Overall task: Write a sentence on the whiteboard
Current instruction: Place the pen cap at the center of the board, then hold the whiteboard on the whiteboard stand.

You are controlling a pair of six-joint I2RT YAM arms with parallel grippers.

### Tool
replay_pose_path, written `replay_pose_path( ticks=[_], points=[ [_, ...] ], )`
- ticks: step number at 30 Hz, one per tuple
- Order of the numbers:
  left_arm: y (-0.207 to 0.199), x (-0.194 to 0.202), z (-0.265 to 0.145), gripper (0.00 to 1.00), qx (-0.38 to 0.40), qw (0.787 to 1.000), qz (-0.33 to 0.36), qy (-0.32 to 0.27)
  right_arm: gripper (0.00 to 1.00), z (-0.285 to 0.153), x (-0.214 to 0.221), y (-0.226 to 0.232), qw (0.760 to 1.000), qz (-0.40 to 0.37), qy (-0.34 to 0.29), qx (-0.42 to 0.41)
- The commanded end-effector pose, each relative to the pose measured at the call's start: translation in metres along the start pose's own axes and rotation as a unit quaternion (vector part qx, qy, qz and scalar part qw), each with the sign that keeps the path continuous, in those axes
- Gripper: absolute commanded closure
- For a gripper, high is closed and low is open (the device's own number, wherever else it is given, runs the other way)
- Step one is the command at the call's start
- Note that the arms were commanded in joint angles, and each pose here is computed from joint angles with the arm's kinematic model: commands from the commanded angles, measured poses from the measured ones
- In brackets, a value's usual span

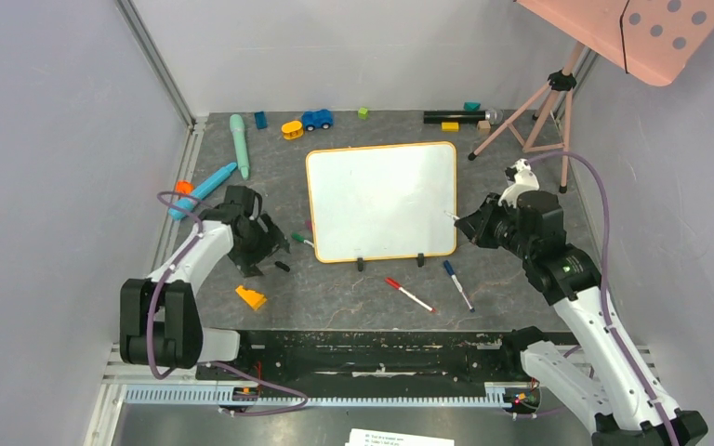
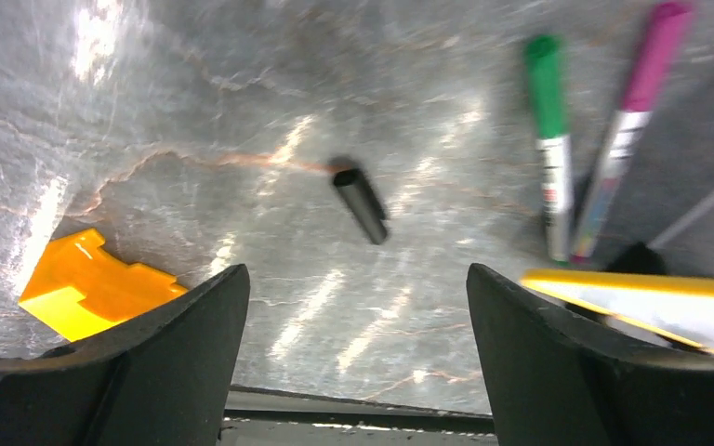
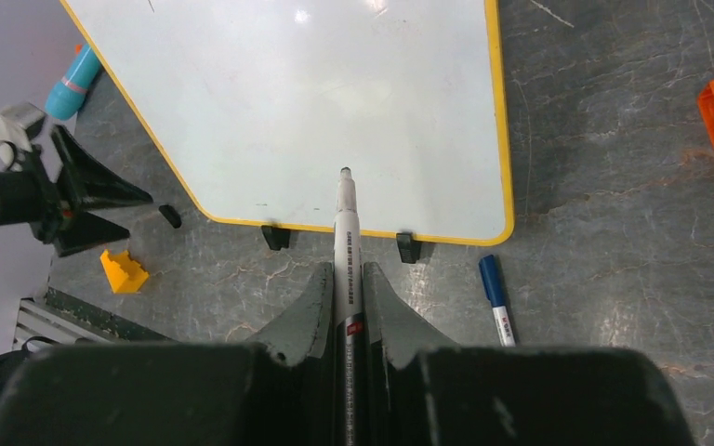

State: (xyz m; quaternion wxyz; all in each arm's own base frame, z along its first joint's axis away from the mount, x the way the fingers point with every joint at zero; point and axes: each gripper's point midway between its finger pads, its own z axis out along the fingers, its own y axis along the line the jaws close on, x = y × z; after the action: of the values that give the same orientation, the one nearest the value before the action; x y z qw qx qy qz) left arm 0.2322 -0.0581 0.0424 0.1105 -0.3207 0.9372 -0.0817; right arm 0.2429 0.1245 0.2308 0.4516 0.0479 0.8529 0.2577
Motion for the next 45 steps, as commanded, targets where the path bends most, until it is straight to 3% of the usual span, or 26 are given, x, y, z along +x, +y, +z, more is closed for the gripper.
replay_pose_path(
  ticks=[1,3,8,12,16,19,22,28,31,36,45],
  points=[
    [-0.037,-0.029,-0.052,0.05,0.072,0.995,0.058,-0.049,1.00,-0.005,-0.030,0.011,0.999,-0.035,-0.024,-0.003],
    [-0.060,-0.033,-0.073,0.01,0.135,0.986,0.077,-0.063,1.00,-0.003,-0.032,0.015,0.999,-0.041,-0.016,-0.010],
    [-0.102,-0.033,-0.106,0.00,0.263,0.956,0.099,-0.088,1.00,0.007,-0.029,0.033,0.997,-0.043,0.017,-0.054],
    [-0.100,-0.048,-0.122,0.00,0.264,0.949,0.089,-0.147,1.00,0.010,-0.027,0.047,0.994,-0.041,0.039,-0.089],
    [-0.117,-0.054,-0.130,0.00,0.303,0.936,0.090,-0.158,1.00,0.012,-0.028,0.056,0.992,-0.049,0.050,-0.108],
    [-0.136,-0.057,-0.144,0.00,0.365,0.904,0.118,-0.187,1.00,0.015,-0.028,0.056,0.991,-0.061,0.058,-0.103],
    [-0.150,-0.071,-0.167,0.00,0.411,0.864,0.136,-0.255,1.00,0.019,-0.028,0.055,0.991,-0.080,0.067,-0.086],
    [-0.150,-0.116,-0.183,0.00,0.396,0.845,0.088,-0.349,1.00,0.027,-0.020,0.057,0.988,-0.105,0.091,-0.061],
    [-0.156,-0.127,-0.176,0.00,0.395,0.851,0.090,-0.335,1.00,0.032,-0.020,0.062,0.987,-0.122,0.092,-0.053],
    [-0.186,-0.122,-0.178,0.00,0.458,0.845,0.129,-0.245,1.00,0.037,-0.027,0.073,0.986,-0.133,0.087,-0.057],
    [-0.212,-0.124,-0.196,0.00,0.509,0.824,0.138,-0.207,1.00,0.028,-0.023,0.072,0.980,-0.167,0.072,-0.078]
  ],
)
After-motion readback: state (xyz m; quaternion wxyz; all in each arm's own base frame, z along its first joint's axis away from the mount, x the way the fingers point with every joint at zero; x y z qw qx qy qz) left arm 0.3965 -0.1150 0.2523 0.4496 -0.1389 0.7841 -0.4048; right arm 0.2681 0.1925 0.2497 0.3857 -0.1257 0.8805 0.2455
